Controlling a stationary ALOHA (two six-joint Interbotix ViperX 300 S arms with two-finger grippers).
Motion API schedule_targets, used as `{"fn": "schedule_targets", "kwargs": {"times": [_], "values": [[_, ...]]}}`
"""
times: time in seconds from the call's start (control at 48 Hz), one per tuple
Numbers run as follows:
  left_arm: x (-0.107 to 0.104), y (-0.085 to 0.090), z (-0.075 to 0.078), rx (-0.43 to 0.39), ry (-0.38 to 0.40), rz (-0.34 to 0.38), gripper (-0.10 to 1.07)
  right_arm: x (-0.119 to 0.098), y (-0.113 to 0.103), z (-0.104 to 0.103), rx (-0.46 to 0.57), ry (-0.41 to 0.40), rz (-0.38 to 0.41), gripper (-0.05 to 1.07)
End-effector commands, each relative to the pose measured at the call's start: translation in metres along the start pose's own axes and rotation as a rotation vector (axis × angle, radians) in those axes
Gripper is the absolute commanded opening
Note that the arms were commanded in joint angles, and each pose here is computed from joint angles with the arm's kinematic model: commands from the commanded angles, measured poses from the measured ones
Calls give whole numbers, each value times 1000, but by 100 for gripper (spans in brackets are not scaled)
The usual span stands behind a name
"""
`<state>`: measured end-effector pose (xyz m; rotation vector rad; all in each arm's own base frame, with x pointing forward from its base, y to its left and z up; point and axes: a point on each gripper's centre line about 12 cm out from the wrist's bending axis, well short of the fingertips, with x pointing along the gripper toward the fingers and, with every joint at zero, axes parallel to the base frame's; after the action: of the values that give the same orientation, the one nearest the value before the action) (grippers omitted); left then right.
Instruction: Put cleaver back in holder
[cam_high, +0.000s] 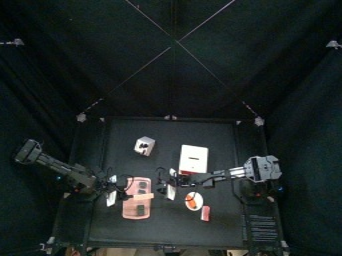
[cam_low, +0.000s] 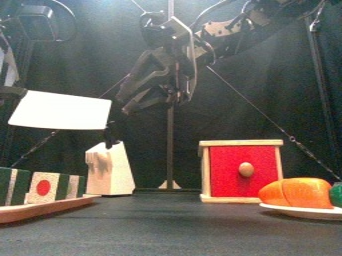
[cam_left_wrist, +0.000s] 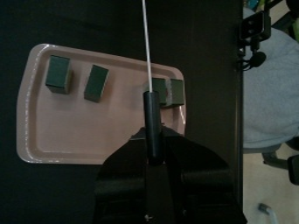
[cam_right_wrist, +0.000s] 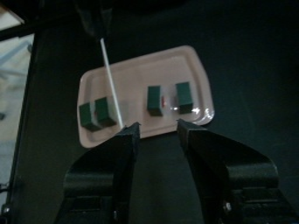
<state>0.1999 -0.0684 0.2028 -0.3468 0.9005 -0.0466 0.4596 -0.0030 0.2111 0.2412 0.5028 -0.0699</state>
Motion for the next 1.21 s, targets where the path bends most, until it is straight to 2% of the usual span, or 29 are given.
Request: {"fn": "schedule_targets", "kwargs": {"times": [0.0, 0.125, 0.312, 0.479, 0.729, 0.938, 1.188], "values": [[-12, -8, 18, -12, -17, -1, 25, -19, -11, 28, 24, -92, -14, 77], [-24, -12, 31, -23, 6, 29, 25, -25, -29, 32, 49, -115, -48, 77], [-41, -4, 47, -99, 43, 108, 25, -31, -51, 38, 68, -167, -90, 69], [-63, 3, 65, -247, 24, 158, 25, -34, -73, 46, 88, -201, -133, 53], [-101, 27, 78, -474, 62, 353, 25, -35, -127, 55, 139, -271, -238, 32], [-116, 42, 88, -585, 38, 415, 25, -11, -163, 51, 178, -277, -296, 23], [-128, 60, 94, -697, 24, 482, 25, 10, -195, 51, 188, -276, -339, 23]]}}
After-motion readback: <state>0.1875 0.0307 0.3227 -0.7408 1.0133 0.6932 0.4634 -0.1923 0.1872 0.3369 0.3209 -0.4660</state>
